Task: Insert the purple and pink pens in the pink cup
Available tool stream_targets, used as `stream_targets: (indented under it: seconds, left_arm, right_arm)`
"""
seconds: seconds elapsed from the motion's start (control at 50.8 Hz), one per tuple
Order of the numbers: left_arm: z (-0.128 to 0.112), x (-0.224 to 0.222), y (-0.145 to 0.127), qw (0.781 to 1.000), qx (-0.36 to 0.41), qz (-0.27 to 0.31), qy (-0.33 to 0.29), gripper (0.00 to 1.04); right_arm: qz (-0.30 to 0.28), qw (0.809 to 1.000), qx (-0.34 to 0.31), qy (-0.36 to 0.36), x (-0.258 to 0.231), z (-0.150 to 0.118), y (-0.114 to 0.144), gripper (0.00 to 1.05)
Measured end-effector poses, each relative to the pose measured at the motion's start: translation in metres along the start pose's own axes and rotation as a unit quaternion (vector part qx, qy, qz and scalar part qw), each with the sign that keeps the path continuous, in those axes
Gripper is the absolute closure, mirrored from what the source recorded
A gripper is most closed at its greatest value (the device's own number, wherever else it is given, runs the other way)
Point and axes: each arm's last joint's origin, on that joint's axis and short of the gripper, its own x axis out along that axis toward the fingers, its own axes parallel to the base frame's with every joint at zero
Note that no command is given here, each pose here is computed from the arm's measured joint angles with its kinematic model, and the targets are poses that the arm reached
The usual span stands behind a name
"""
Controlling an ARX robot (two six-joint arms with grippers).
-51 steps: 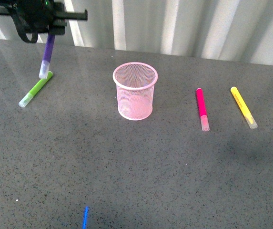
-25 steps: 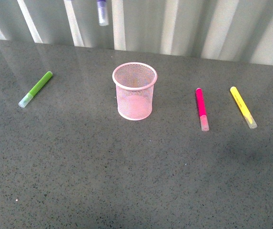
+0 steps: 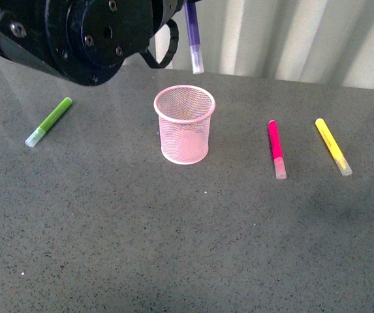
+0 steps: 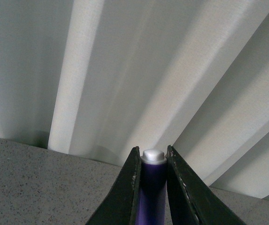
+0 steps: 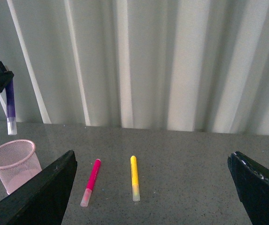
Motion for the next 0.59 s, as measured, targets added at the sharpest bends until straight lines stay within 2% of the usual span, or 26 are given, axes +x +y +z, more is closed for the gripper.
stream_targets:
  seconds: [0.354, 0.591]
  left_arm:
    - [-0.028, 0.003, 0.029, 1.000, -0.004, 0.024, 0.000, 0.93]
    - [-0.038, -0.003, 0.033, 1.000, -0.011, 0.024, 0.002, 0.93]
  right_arm:
    - [0.000, 1.000, 0.000, 0.000, 0.000, 0.000, 0.000, 0.07]
    - [0.000, 1.000, 0.000, 0.000, 0.000, 0.000, 0.000, 0.07]
